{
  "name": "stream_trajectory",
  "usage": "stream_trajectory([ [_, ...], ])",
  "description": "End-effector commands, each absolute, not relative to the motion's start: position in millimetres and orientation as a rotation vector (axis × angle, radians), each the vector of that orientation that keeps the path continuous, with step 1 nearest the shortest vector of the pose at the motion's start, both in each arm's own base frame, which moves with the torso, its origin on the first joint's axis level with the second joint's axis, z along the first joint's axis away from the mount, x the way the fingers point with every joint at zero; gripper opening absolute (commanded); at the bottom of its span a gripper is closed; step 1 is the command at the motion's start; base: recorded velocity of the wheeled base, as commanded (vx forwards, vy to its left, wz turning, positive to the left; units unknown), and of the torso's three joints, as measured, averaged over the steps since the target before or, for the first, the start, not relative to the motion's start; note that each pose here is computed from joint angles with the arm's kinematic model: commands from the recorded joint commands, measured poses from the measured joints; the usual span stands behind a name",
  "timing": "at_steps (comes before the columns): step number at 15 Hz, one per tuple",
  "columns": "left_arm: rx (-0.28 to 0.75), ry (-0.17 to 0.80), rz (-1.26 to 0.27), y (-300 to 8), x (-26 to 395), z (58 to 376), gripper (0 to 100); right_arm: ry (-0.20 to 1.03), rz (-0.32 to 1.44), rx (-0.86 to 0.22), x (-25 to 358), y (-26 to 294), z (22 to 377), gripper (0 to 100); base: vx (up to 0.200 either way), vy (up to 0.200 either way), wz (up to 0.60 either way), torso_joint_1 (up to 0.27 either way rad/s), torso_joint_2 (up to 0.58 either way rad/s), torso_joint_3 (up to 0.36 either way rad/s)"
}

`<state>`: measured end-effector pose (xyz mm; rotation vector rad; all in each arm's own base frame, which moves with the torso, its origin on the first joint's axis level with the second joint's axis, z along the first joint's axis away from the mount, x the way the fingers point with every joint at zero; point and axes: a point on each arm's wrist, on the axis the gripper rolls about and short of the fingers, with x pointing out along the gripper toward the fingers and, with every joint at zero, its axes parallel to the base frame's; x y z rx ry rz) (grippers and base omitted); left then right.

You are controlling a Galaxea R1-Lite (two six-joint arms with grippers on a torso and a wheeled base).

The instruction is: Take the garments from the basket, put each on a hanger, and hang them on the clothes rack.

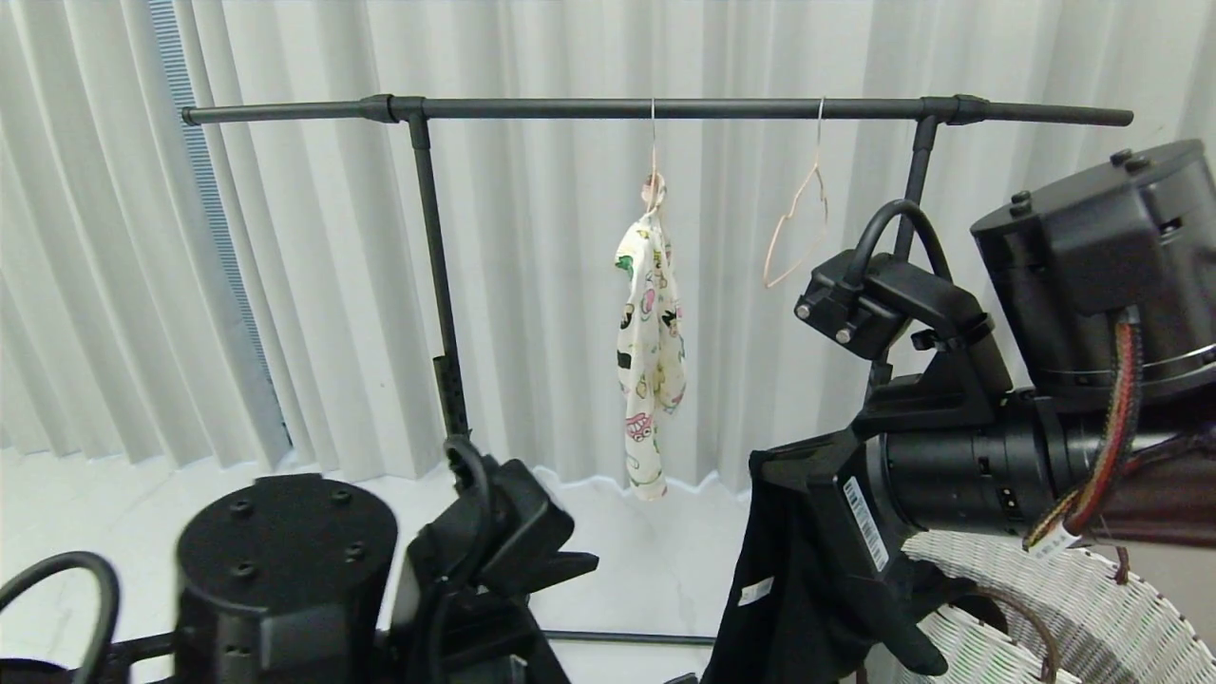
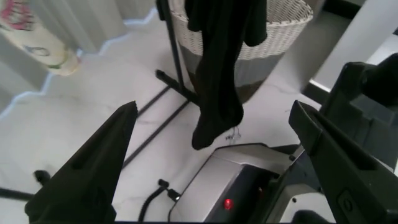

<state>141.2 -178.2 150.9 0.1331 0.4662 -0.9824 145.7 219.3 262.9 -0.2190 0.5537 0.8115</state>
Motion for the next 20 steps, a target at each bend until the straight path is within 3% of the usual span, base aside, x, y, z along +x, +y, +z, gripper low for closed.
stream_trajectory([
  [1,0.147,0.547,-0.993,-212,168,132,100,0.554,0.812,-0.216,145,220,263,0,0.000,0.000,0.00,0.000,0.00,0.000],
  [4,0.148,0.579,-0.971,-233,191,119,100,0.553,0.810,-0.203,144,217,265,0,0.000,0.000,0.00,0.000,0.00,0.000],
  [10,0.074,0.638,-0.948,-258,196,92,100,0.543,0.808,-0.188,141,212,269,0,0.000,0.000,0.00,0.000,0.00,0.000],
  [13,0.126,0.682,-0.827,-259,197,69,100,0.535,0.810,-0.183,139,209,272,0,0.000,0.000,0.00,0.000,0.00,0.000],
  [16,0.163,0.742,-0.811,-248,187,55,100,0.526,0.811,-0.177,137,207,275,0,0.000,0.000,0.00,0.000,0.00,0.000],
  [20,0.131,0.681,-0.826,-253,190,59,100,0.521,0.819,-0.176,134,206,276,0,0.000,0.000,0.00,0.000,0.00,0.000],
])
